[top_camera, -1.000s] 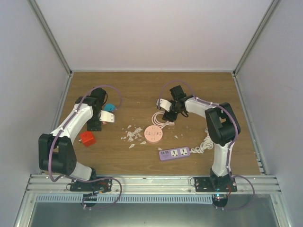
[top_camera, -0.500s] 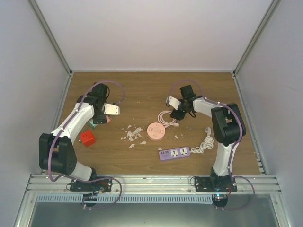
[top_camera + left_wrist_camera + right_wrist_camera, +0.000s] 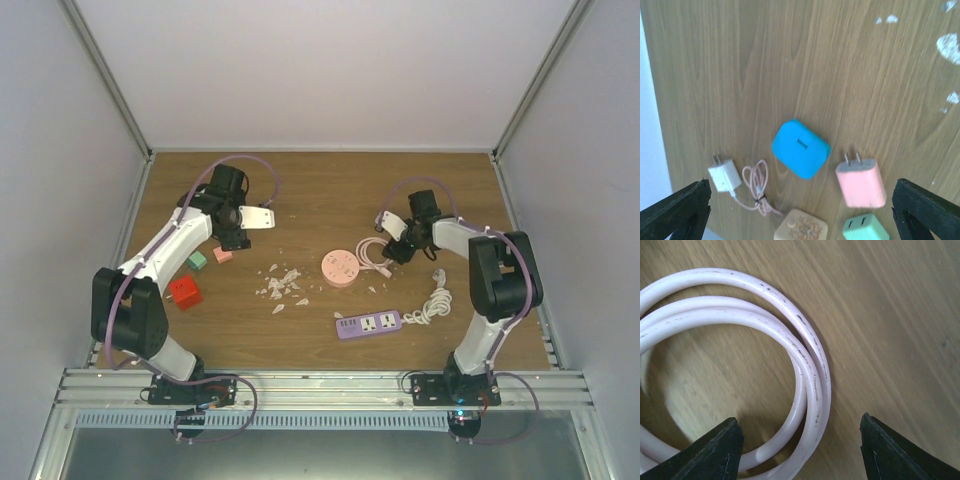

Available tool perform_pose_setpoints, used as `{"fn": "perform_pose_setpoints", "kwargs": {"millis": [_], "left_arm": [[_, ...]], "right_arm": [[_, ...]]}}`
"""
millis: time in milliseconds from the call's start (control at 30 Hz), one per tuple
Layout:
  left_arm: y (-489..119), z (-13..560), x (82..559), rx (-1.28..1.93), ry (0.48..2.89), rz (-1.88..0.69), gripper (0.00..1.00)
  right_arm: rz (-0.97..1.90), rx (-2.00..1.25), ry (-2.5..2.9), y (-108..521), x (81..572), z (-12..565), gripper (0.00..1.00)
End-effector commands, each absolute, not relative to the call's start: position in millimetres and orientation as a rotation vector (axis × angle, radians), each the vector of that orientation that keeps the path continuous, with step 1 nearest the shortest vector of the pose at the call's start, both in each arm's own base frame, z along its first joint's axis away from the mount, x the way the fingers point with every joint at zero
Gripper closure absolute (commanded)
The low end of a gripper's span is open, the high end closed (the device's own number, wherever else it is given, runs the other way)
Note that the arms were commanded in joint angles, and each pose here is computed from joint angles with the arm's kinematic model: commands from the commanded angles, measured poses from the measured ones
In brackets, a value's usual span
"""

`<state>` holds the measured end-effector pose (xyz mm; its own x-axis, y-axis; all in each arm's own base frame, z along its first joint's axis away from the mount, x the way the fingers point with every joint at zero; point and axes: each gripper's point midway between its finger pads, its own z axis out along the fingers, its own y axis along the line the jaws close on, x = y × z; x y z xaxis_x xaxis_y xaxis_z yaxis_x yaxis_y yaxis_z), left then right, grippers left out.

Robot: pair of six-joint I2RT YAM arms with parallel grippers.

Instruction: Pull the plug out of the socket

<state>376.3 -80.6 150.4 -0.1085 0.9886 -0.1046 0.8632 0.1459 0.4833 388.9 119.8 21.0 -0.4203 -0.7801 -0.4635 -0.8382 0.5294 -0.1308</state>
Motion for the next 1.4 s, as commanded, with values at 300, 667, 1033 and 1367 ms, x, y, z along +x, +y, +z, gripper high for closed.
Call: {"fn": "perform_pose_setpoints", "kwargs": {"millis": [300, 667, 1033, 1367], "left_arm": [[-151.9, 158.7, 396.2, 1.632, 1.968, 0.107, 0.01], [-189.0, 175.4, 401.0, 1.481, 1.975, -0.19, 0.01], [-194.8, 211.8, 411.4, 1.336, 1.962, -0.418, 0.01], [-124.8, 262.5, 442.7, 0.998, 1.955, -0.614, 0.01]], "right_arm": [[0.05, -1.265, 2.475, 42.0, 356.7, 0.5, 0.35], [0.086, -1.227, 2.382, 49.0, 373.7, 47.5, 0.29], [0.166, -1.133, 2.175, 73.2, 409.7, 152.4, 0.12], [0.227, -1.047, 1.966, 92.7, 422.4, 228.1, 0.0]]}}
